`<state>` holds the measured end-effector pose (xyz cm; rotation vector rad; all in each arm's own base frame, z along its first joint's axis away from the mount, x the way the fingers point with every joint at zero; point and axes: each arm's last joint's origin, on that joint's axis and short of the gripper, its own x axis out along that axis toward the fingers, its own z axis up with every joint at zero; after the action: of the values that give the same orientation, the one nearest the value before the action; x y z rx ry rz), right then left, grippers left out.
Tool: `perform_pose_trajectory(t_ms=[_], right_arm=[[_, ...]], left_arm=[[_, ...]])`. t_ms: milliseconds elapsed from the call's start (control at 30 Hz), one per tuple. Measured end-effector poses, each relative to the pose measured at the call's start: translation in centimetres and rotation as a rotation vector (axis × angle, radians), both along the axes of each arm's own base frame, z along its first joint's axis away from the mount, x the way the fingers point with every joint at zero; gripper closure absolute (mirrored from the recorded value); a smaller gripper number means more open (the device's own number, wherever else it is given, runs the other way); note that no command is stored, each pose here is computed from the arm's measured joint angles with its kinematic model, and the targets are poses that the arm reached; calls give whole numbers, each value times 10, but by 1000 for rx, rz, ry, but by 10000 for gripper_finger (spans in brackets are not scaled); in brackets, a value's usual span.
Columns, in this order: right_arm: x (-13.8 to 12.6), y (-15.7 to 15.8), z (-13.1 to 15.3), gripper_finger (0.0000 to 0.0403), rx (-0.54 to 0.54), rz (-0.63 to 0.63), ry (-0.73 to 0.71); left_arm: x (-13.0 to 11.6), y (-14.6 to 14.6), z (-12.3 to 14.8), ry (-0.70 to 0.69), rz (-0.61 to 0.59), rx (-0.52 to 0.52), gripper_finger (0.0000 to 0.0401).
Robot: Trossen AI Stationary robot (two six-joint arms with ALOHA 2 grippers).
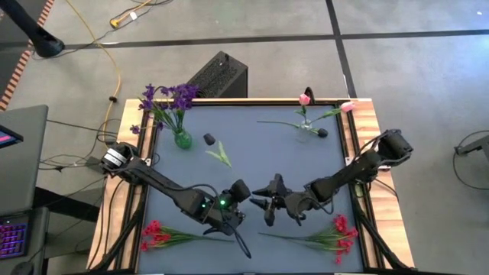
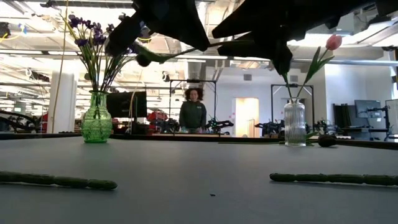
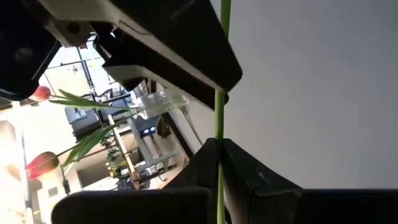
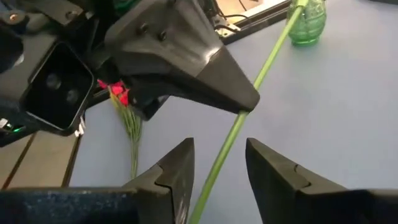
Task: Sort flowers into vase by color
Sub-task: Put the left black flower into the green vase
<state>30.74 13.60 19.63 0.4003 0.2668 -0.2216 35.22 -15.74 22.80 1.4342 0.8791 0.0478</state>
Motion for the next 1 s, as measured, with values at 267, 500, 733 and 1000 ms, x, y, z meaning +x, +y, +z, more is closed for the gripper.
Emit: perform_pose_trajectory(t_ms=[267,500,733,1000], right_arm=[[-1,-1,-2,296,-15,0,24],[-1,-1,-3,367,-53,10,37],[-1,-1,-3,379,-66,12,38],[-2,2,-3,379,-67,24,38]], left_arm=[[0,0,0,-4,6,19,401],[0,0,1,-3,8,29,401],[1,1,1,-7,9,26,398],[3,5,1,-41,44,-29,321]])
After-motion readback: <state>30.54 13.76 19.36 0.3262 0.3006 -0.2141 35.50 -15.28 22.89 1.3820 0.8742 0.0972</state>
